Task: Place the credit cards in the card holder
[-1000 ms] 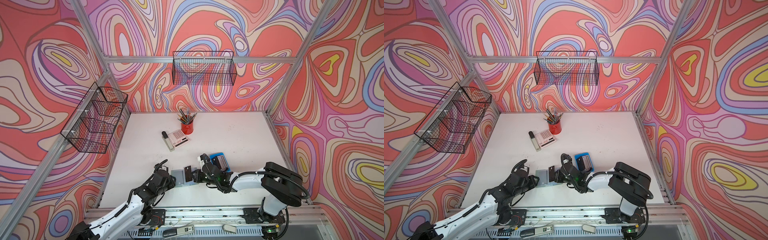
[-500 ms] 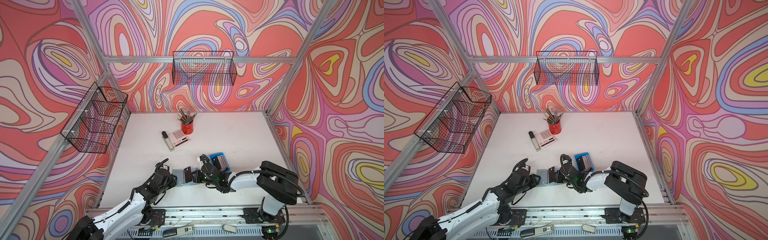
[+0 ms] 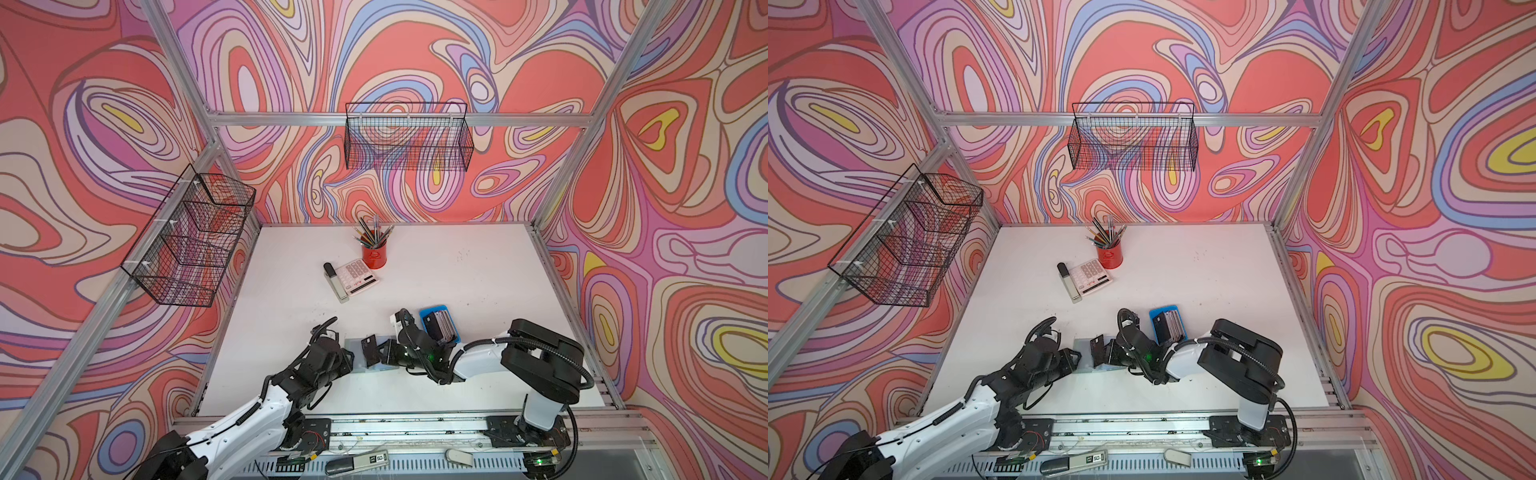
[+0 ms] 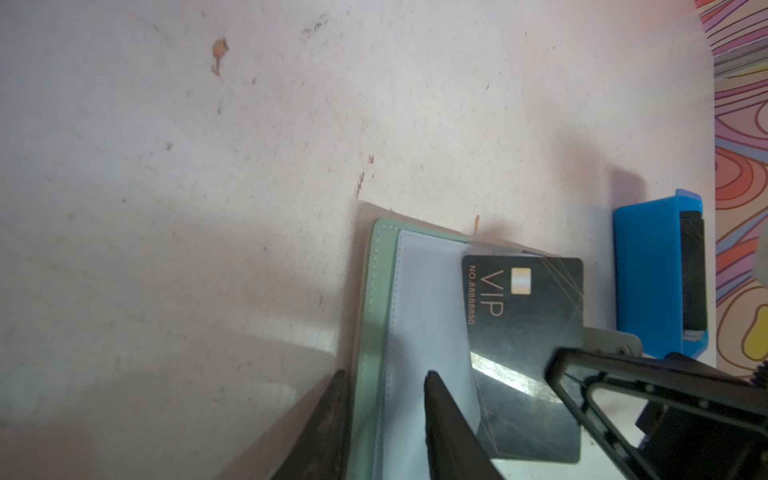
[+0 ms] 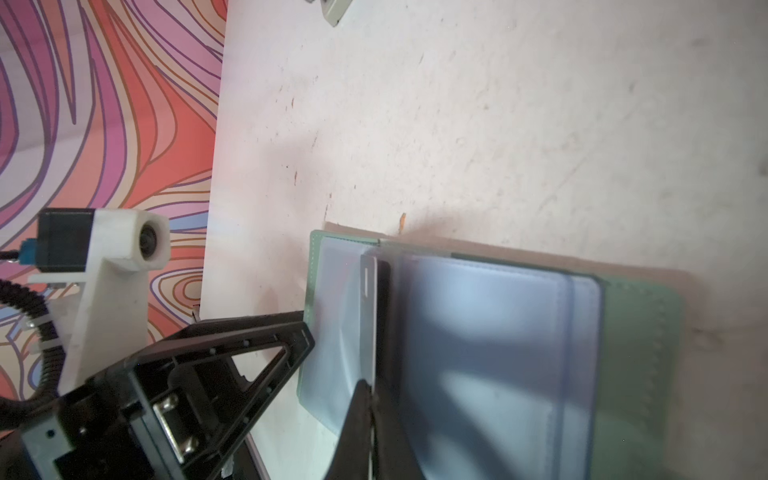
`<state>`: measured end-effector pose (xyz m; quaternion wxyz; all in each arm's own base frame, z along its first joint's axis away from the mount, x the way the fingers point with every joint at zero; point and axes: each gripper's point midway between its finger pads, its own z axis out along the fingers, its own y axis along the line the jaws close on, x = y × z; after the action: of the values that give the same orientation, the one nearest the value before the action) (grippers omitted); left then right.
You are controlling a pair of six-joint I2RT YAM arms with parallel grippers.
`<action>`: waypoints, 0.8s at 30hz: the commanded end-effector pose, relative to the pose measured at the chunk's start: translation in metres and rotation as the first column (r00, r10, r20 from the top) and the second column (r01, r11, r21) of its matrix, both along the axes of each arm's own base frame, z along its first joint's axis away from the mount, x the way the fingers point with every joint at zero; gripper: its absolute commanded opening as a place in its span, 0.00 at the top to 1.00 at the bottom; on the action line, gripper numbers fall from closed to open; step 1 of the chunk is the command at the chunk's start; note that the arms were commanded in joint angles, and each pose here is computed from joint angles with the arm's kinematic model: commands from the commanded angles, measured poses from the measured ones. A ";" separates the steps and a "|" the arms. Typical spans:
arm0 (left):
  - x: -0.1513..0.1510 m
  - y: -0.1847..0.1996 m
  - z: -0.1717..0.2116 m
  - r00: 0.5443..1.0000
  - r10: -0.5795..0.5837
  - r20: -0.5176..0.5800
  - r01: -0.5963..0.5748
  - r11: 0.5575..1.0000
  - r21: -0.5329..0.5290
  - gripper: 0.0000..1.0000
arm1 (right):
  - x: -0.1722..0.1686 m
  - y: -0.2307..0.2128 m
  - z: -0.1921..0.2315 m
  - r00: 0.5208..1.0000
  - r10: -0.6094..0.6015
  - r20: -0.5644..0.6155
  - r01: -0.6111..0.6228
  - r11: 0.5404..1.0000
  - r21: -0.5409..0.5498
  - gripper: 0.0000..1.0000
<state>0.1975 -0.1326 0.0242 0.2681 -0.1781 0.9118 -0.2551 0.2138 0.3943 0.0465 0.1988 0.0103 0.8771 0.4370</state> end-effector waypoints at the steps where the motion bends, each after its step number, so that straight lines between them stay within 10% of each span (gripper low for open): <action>1: -0.012 0.007 -0.015 0.998 -0.009 -0.056 0.011 0.999 0.030 0.66 | -0.005 -0.002 -0.015 0.998 -0.012 -0.062 0.012 1.000 -0.003 1.00; 24: -0.012 0.006 -0.016 0.998 -0.010 -0.059 0.012 1.000 0.023 0.70 | -0.008 -0.023 -0.026 0.988 -0.106 -0.110 0.109 0.994 0.022 1.00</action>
<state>0.1966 -0.1341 0.0240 0.2648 -0.1765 0.9120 -0.2588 0.2108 0.3752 0.0375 0.1914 0.0783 0.8675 0.4523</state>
